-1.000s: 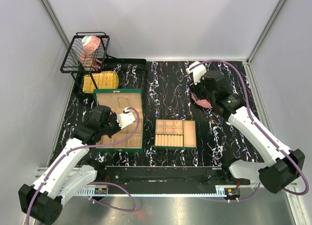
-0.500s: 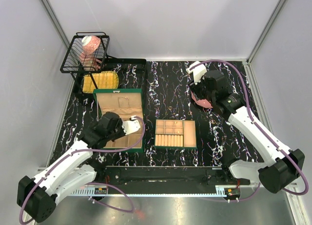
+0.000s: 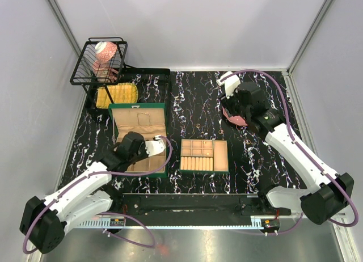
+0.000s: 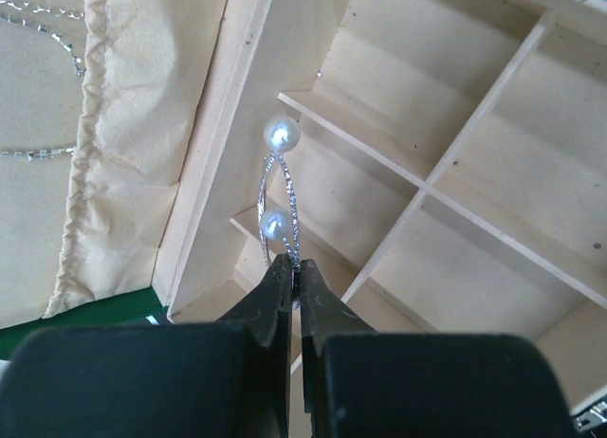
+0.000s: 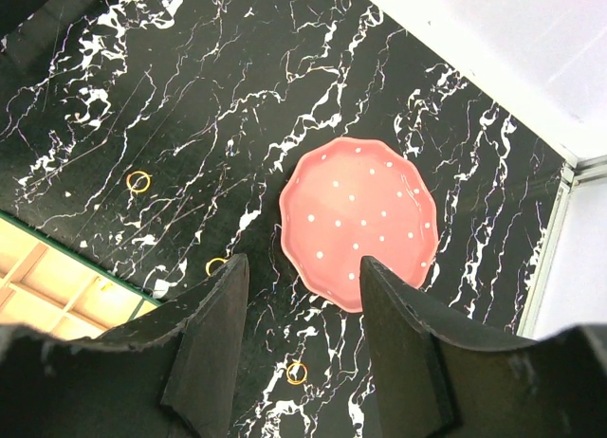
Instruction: Organize the mixed jewelry
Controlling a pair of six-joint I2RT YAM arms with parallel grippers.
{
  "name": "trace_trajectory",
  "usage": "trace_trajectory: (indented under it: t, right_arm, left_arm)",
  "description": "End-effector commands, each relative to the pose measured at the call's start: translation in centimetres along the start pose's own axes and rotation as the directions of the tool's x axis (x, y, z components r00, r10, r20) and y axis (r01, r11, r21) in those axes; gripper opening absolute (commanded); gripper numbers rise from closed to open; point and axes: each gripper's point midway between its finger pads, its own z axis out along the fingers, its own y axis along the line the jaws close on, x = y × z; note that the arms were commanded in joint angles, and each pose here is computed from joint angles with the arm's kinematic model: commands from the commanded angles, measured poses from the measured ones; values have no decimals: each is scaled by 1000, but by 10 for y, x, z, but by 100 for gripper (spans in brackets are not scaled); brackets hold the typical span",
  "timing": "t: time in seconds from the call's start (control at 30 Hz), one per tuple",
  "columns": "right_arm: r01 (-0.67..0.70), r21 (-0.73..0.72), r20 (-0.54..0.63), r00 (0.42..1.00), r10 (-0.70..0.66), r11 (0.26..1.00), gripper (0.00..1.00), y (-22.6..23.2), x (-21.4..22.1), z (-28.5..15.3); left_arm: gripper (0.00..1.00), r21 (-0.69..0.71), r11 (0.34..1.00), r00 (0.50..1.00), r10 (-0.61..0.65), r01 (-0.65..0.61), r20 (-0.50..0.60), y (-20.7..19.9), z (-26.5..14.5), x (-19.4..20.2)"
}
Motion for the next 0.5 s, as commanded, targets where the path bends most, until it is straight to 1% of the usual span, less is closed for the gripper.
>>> trace_trajectory:
  t: [0.0, 0.2, 0.47]
  right_arm:
    - [-6, -1, 42, 999, 6, 1000, 57, -4, -8, -2]
    - [-8, 3, 47, 999, 8, 1000, 57, -5, -9, -4]
    - [-8, 2, 47, 999, 8, 1000, 57, -5, -10, -4]
  left_arm:
    - [0, -65, 997, 999, -33, 33, 6, 13, 2, -9]
    - [0, -58, 997, 999, -47, 46, -23, 4, 3, -9]
    - [0, -79, 992, 993, -106, 101, -59, 4, 2, -8]
